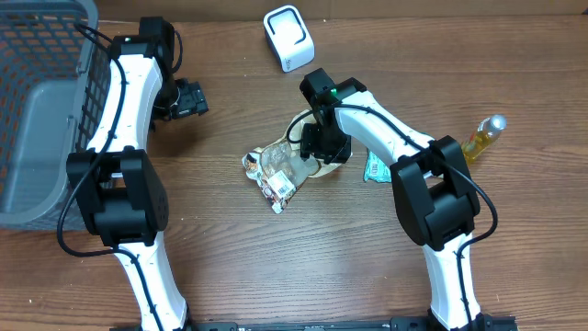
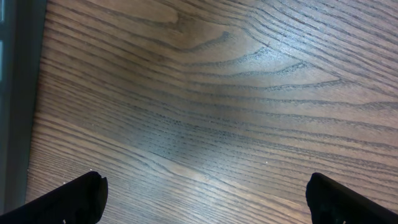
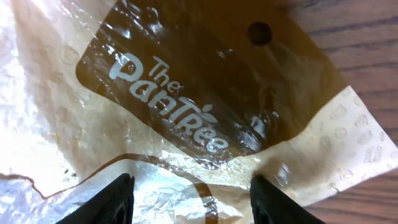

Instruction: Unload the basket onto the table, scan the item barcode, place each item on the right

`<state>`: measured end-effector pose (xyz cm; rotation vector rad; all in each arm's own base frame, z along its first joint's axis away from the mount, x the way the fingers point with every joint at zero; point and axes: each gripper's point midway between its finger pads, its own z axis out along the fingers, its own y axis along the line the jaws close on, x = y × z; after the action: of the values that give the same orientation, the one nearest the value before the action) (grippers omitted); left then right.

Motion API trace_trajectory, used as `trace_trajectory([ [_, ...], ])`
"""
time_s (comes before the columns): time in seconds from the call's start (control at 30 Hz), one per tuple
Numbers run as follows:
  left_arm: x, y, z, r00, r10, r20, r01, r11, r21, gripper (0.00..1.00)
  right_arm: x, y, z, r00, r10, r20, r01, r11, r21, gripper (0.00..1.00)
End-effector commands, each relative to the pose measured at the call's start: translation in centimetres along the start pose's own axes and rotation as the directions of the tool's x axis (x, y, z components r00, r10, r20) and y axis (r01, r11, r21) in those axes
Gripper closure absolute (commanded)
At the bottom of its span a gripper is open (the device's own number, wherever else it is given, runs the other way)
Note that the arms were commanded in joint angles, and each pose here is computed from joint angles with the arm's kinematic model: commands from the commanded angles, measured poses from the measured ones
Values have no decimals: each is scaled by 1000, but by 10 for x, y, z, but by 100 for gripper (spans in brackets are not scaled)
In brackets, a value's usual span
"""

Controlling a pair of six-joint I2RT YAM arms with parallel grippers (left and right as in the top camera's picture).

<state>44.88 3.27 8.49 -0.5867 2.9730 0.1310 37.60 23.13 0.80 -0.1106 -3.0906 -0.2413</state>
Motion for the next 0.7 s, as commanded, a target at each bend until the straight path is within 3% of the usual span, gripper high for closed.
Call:
trace_trajectory([
  [0.0,-4,4,-3,1000,1,12,-1,1000,-9,0,3,5,-19,999,-36,33,37,999,-21,42],
  [0.37,-4,4,-3,1000,1,12,-1,1000,-9,0,-7,11,-24,993,-82,81,85,996,-41,29],
  [0.67,-4,4,-3,1000,1,12,-1,1000,-9,0,-10,12,-24,988,-122,95,126,991,-44,25],
])
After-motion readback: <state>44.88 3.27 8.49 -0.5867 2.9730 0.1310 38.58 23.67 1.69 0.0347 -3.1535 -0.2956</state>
